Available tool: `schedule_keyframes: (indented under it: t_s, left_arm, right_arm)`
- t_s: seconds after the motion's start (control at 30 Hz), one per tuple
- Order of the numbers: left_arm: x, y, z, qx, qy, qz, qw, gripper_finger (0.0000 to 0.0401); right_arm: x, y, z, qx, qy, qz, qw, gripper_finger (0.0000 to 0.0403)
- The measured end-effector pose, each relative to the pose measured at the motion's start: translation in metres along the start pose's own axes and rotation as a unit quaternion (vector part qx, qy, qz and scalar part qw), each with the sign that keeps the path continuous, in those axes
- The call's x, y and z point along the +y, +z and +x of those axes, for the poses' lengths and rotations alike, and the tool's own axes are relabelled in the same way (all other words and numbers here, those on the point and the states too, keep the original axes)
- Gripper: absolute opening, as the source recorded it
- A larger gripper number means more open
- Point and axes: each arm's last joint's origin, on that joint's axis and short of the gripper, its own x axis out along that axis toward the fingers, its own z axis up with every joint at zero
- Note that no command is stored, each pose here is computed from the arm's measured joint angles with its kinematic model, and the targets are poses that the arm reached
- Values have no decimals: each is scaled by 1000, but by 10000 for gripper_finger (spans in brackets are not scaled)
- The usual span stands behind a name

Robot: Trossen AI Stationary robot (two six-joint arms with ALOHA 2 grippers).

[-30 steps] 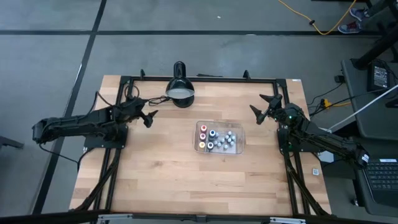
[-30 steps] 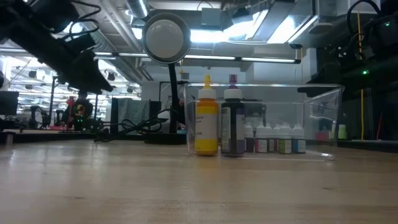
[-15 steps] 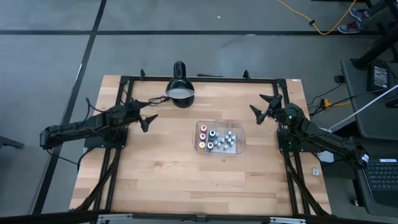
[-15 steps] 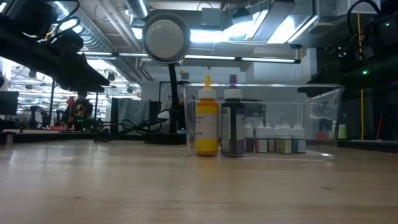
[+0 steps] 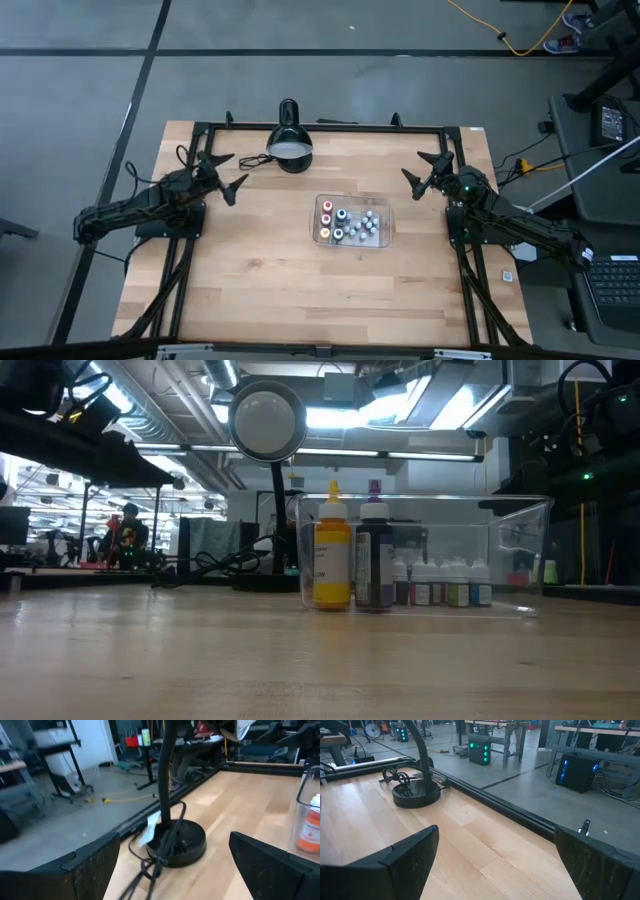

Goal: Pick & Place food coloring
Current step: Return to Home Position

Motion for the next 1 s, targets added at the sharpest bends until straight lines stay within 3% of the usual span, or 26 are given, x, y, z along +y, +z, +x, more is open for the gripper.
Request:
schedule_keyframes:
  t_s: [1.0]
  left_arm:
    - [0,0,0,0,-5,18,1000,371]
  right_arm:
    - [0,0,0,0,0,0,1000,394]
